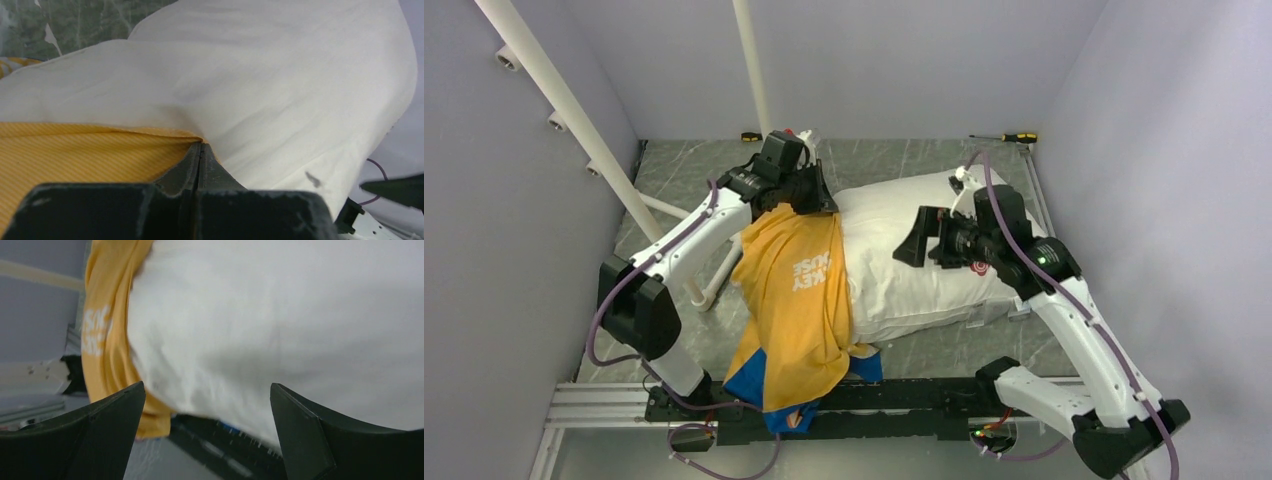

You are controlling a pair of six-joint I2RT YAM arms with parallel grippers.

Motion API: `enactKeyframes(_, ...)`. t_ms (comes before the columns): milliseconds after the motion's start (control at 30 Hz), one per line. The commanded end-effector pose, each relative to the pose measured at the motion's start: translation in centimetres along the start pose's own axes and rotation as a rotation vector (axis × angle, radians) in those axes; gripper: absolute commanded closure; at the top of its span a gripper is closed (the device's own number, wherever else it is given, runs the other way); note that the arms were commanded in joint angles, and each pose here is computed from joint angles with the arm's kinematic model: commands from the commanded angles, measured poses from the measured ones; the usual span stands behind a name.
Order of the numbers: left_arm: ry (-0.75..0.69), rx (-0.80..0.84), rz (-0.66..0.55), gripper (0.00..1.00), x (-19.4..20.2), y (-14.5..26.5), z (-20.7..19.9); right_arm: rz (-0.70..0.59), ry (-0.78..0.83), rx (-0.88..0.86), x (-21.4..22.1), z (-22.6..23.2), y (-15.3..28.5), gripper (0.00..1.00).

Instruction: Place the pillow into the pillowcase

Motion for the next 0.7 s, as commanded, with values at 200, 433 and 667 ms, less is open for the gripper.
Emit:
enactKeyframes(200, -0.073, -0.057, -0.005, 1.00, -1.1, -1.8, 1.3, 0.344, -0.451, -0.050, 9.0, -0.7, 4.5, 0.00)
enactKeyframes(433, -0.085, -0.030, 0.009, 1.00, -1.3, -1.9, 0.9, 0.401, -0.609, -0.032, 13.3, -5.3, -1.5, 0.00)
enactKeyframes(667, -0.086, -0.012, 0.025, 1.00, -0.4, -1.3, 0.9, -0.046, -0.580, -0.001, 6.4, -7.5, -6.4, 0.00)
Point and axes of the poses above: each gripper's point midway between its finger pads, its own y axis back along the fingers, its own z axis along the line the jaws close on, x = y × z, the point moved 7 cm from there along y, back along the fingers, and after that the axes turned 10 degrees about -y, right-handed, at the moved point
